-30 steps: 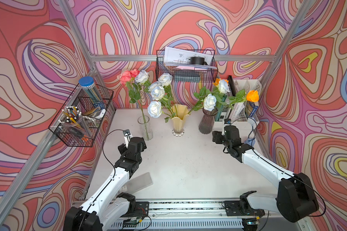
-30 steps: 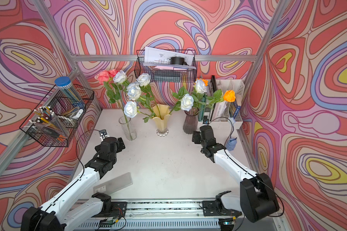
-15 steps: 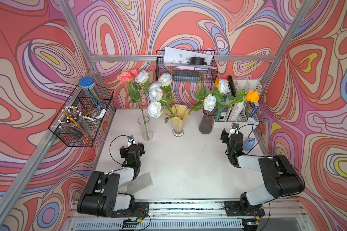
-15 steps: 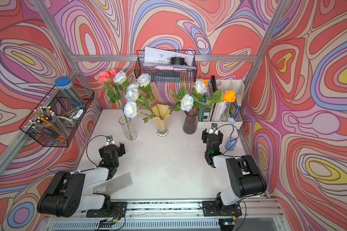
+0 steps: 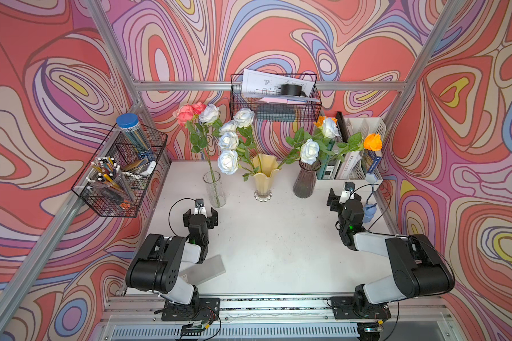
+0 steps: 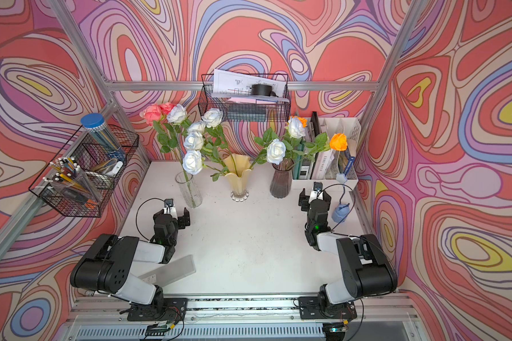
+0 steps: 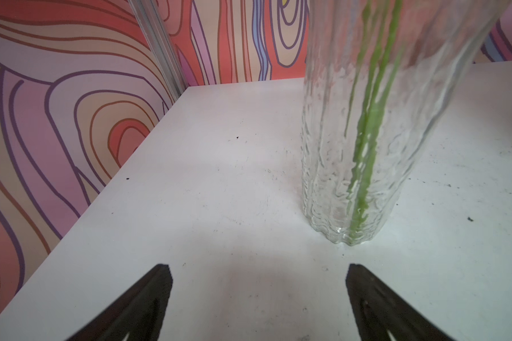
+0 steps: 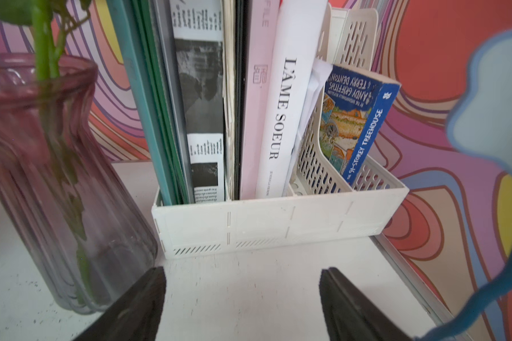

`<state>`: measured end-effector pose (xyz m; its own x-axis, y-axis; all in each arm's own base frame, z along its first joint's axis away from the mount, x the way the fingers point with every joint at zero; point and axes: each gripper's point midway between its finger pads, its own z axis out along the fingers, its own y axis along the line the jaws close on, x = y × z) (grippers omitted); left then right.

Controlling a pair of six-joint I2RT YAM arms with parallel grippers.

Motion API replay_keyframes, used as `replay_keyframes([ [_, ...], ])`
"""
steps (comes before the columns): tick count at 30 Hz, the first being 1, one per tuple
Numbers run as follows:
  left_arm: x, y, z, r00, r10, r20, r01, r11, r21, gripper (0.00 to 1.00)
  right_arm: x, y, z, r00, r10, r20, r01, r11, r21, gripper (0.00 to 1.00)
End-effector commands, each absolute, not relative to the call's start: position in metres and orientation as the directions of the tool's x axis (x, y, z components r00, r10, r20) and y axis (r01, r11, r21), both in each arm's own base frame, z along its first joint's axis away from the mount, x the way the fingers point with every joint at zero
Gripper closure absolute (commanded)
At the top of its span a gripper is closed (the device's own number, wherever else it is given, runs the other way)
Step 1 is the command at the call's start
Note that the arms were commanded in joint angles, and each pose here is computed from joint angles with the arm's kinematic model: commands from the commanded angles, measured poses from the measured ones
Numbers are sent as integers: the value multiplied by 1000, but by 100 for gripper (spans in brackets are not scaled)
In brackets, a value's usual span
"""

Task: Arrange the flowers in different vases according to their colors
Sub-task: Reset both arms

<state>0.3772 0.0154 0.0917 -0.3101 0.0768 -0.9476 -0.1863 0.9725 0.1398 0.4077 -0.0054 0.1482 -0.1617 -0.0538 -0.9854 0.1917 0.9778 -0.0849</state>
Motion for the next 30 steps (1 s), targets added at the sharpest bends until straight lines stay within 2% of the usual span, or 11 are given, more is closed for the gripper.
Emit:
replay_keyframes([
  [1, 385, 17, 93, -324, 76, -943, -189, 971, 143, 1, 398, -9, 123, -125, -35, -992, 200, 978, -59, 16],
  [3, 387, 19, 94, -338, 64, -939, -195, 971, 137, 1, 402, -11, 118, -106, -44, -993, 209, 976, -65, 13],
  [5, 387, 19, 93, -332, 74, -941, -193, 971, 144, 1, 411, -13, 109, -191, -15, -981, 207, 977, -56, 13],
  [8, 388, 19, 95, -325, 69, -943, -194, 971, 138, 1, 422, -24, 100, -248, 33, -968, 218, 976, -23, 13],
  [20, 388, 19, 95, -331, 65, -941, -193, 972, 135, 2, 422, -28, 101, -242, 37, -969, 228, 973, -20, 2],
  [30, 387, 19, 94, -334, 67, -940, -193, 971, 138, 1, 422, -28, 101, -241, 38, -970, 228, 973, -19, 2],
])
